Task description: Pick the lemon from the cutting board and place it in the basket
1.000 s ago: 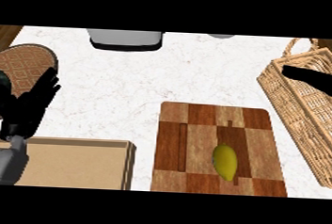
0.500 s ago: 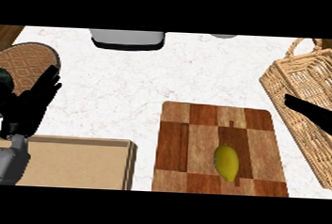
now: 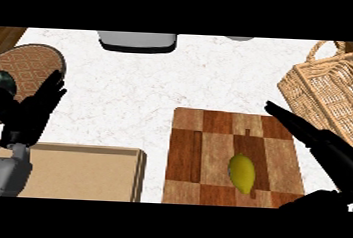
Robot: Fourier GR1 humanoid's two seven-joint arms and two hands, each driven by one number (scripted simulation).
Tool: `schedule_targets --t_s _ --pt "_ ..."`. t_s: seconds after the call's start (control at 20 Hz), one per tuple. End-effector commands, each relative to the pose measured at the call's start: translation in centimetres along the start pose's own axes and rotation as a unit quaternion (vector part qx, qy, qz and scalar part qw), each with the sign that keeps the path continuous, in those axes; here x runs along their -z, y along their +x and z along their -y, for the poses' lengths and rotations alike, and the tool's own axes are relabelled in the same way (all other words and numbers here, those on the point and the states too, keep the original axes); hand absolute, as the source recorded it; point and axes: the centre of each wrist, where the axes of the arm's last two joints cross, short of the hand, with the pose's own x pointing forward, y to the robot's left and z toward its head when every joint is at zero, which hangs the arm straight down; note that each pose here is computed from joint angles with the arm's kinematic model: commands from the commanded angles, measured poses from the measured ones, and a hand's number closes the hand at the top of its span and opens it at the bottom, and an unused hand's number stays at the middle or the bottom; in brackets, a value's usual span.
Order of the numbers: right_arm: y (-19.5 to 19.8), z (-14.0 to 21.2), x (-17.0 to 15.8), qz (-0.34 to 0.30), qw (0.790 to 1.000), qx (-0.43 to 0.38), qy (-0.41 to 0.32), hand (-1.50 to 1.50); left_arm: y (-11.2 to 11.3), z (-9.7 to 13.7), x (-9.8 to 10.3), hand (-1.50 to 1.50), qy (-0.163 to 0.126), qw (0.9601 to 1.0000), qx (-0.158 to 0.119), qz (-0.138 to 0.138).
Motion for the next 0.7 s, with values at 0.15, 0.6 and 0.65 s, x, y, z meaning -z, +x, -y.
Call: schedule_targets --t_s 0.15,0.6,0.65 --pt "-1.8 -6.9 2.6 -0.005 1.0 -0.001 0.014 -1.5 -0.9 -0.5 0.5 0.0 0.004 1.0 -0.003 0.001" --pt "-3.4 -6.0 5.6 -0.049 0.997 -0.031 0.058 -1.5 1.2 1.3 0.4 0.0 -0.002 1.0 0.001 0.001" --pt "-4.8 -5.8 3.0 -0.051 0.996 -0.032 0.063 -1.5 -0.6 -0.5 -0.3 0.0 -0.001 1.0 -0.01 0.001"
